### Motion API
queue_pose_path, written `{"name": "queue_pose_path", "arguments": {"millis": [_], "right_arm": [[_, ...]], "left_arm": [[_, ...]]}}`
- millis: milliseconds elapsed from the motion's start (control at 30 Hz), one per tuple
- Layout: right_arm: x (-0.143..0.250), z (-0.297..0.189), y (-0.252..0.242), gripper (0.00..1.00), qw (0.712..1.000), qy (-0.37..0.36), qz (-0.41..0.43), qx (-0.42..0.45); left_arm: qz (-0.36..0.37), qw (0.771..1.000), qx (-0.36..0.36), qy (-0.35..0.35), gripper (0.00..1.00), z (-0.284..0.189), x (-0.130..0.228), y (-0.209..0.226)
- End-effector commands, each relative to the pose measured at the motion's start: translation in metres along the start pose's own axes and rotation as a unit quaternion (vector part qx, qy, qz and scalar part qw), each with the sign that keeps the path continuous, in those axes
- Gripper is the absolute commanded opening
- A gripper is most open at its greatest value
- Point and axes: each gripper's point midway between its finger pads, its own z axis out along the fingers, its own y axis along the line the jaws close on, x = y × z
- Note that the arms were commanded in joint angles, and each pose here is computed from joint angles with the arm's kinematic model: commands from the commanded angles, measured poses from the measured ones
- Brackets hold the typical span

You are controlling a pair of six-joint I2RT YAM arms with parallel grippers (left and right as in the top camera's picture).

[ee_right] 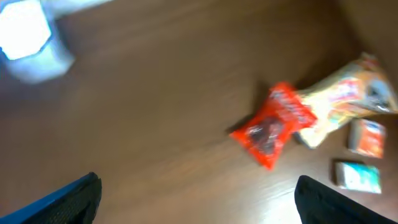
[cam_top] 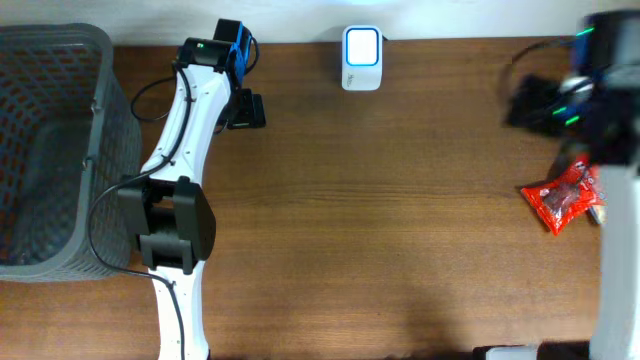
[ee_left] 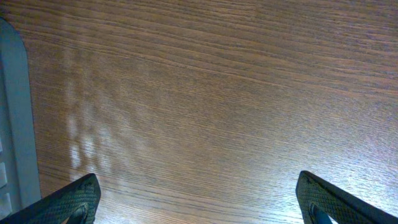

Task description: Scan the item barcode

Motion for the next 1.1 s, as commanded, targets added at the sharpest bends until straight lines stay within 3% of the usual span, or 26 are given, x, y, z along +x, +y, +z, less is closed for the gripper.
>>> {"name": "queue_pose_path", "arguments": {"millis": [0, 167, 333, 800, 1067], "right_arm": [[0.044, -0.023, 0.057, 0.98, 0.992, 0.006, -0.109, -0.065], [0.103, -0.036, 0.106, 0.98, 0.967, 0.047, -0.223, -0.111], [0.115, -0.034, 0.125, 0.98, 0.957, 0.060, -0.257, -0.119], [0.137, -0.034, 0.116, 0.98, 0.949, 0.114, -0.270, -0.114], [0.131, -0.045, 0.091, 0.98, 0.964, 0.063, -0.223, -0.135]], "left_arm": [[-0.008, 1.000, 0.005, -0.007, 0.99, -0.009, -0.001, 0.004], [-0.008, 1.000, 0.005, -0.007, 0.99, -0.009, -0.001, 0.004], [-0.008, 1.000, 0.005, -0.007, 0.99, -0.009, -0.001, 0.004], [-0.008, 1.000, 0.005, -0.007, 0.99, -0.009, -0.001, 0.004], [-0.008, 1.000, 0.005, -0.007, 0.99, -0.009, -0.001, 0.004]]}}
